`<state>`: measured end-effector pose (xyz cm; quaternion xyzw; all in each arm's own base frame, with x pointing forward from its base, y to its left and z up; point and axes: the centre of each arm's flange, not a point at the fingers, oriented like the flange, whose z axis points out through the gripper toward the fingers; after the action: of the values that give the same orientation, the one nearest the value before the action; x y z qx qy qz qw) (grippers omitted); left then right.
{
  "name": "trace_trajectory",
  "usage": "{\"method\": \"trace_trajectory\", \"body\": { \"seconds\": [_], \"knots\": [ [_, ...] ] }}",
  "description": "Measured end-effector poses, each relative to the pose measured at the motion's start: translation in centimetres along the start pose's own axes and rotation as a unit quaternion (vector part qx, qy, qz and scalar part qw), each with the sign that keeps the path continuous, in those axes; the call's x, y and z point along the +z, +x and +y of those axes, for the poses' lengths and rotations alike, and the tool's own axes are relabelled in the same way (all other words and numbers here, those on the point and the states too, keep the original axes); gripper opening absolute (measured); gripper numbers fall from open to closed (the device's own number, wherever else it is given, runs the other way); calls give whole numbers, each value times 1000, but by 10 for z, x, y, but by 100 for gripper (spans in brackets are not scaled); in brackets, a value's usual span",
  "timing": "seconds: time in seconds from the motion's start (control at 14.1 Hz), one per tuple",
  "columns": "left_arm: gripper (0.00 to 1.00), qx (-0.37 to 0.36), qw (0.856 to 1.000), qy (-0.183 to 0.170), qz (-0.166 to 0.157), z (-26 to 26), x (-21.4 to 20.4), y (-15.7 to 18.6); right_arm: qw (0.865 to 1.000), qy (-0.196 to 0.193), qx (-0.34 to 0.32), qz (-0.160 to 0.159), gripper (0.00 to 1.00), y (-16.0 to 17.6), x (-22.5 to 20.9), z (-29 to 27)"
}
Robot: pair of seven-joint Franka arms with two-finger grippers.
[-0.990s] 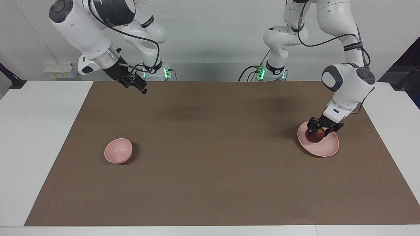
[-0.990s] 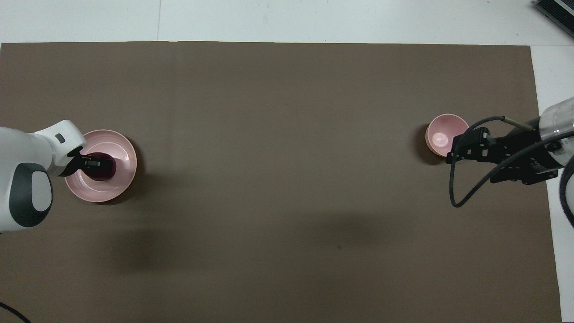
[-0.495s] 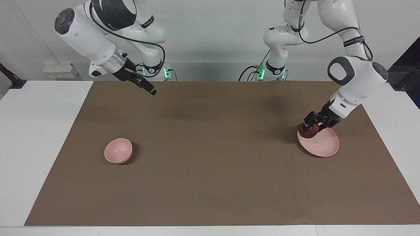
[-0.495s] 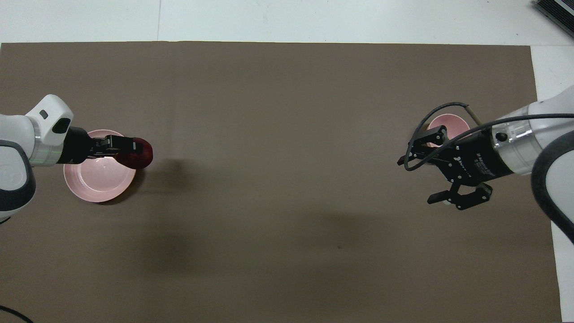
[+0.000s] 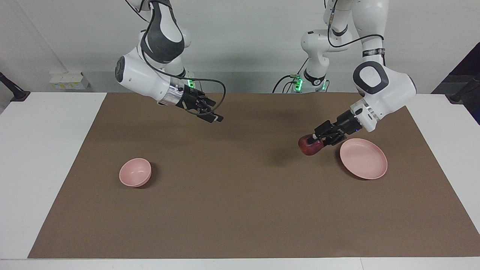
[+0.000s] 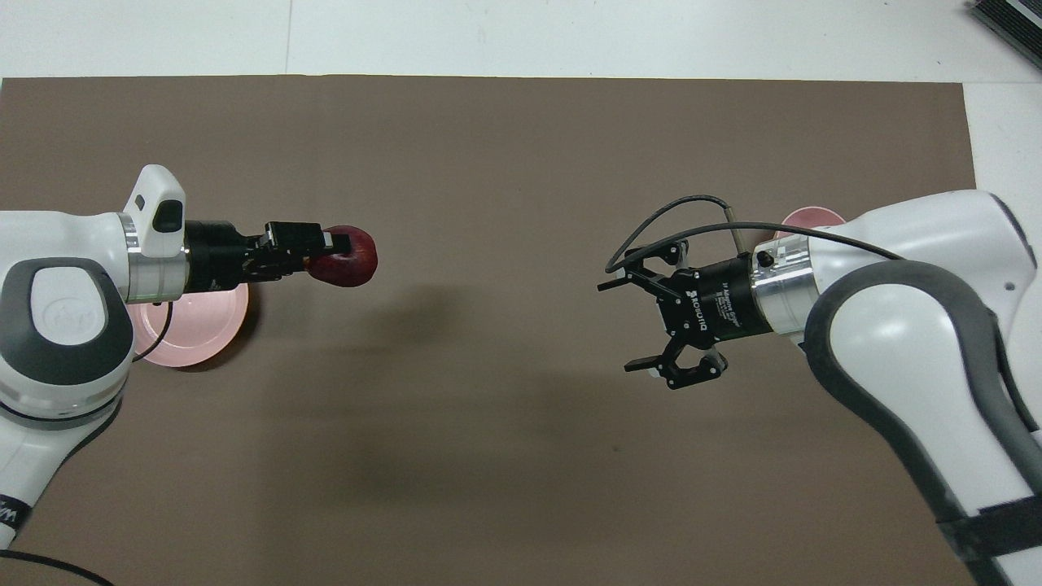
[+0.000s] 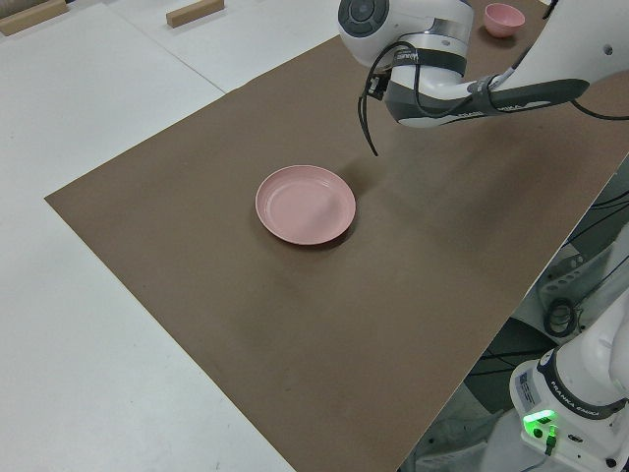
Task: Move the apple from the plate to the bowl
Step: 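Lift the apple with the left gripper while the right gripper approaches it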
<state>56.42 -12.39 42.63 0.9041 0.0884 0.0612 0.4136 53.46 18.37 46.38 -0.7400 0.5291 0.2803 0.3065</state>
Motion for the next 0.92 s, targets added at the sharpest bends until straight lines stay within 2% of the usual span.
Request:
{"method": "trace_trajectory", "body": {
  "seconds": [0.14, 0.21, 0.49, 0.64, 0.92],
  "knots": [
    [76, -7, 1000, -12, 23, 15, 20, -15, 999, 27, 30, -7, 100, 0, 24, -7],
    [76, -9, 1000, -16, 24, 22, 29, -22, 998, 38, 44, -3, 100, 0, 37, -10],
    [76, -13, 999, -32, 23, 43, 56, -48, 994, 72, 80, 6, 100, 5, 92, -20],
    [76, -8, 999, -33, 17, 56, 71, -64, 991, 89, 104, -3, 100, 10, 114, -26],
    [76, 1, 1000, -25, -1, 60, 85, -89, 987, 100, 124, -12, 100, 15, 135, -37]
  ]
}}
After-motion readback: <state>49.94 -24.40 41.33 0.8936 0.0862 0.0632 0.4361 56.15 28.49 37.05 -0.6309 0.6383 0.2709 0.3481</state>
